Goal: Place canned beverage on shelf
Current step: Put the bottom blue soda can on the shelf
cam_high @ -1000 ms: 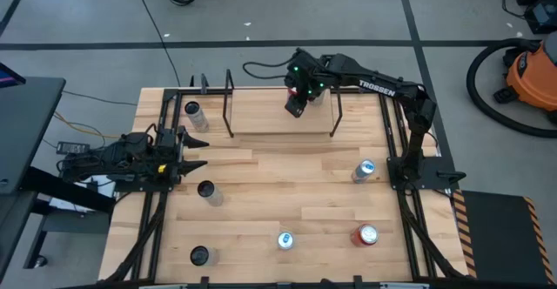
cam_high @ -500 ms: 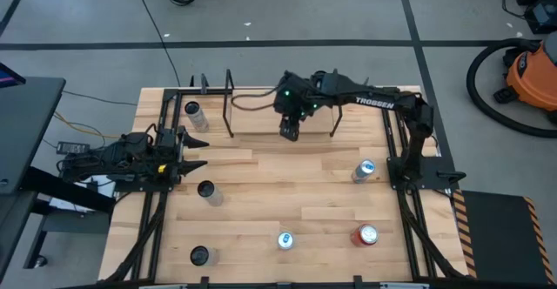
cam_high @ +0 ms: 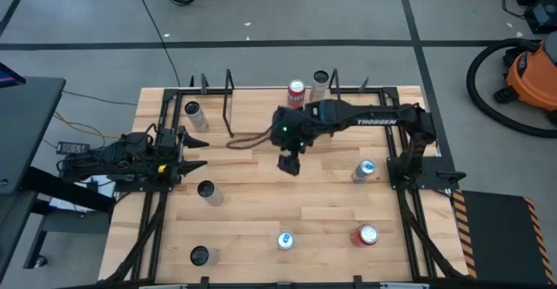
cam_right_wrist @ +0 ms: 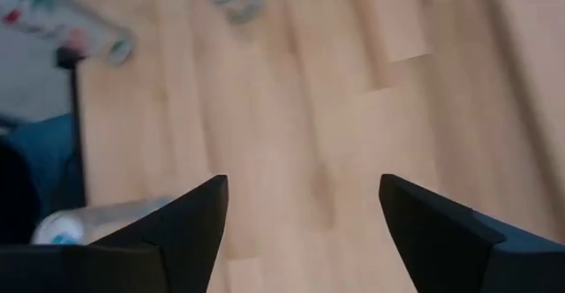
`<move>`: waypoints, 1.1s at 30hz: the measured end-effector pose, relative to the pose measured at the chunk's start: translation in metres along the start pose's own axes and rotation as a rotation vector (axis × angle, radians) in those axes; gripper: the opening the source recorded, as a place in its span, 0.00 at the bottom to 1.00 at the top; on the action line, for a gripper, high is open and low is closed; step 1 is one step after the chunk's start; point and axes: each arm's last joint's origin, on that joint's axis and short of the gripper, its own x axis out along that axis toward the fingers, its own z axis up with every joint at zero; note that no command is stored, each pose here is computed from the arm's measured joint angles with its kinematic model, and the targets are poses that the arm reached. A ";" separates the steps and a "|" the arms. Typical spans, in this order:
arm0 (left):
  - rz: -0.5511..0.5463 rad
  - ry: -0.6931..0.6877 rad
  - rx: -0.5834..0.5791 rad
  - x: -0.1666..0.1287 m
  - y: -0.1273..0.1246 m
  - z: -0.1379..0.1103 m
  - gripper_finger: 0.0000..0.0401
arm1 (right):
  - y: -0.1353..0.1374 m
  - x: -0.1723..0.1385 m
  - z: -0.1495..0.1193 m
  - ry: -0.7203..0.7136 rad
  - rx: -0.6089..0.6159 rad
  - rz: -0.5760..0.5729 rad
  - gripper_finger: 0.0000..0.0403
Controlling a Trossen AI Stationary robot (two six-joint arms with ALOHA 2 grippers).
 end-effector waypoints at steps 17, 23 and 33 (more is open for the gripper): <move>0.009 0.045 0.001 0.000 0.001 -0.004 0.77 | 0.075 0.033 -0.031 -0.016 -0.357 0.133 0.74; 0.009 0.047 -0.001 0.000 0.001 -0.005 0.77 | 0.098 0.036 -0.037 -0.065 -0.413 0.182 0.73; -0.010 0.045 -0.025 0.000 0.000 -0.004 0.77 | 0.121 0.052 -0.055 -0.105 -0.522 0.229 0.72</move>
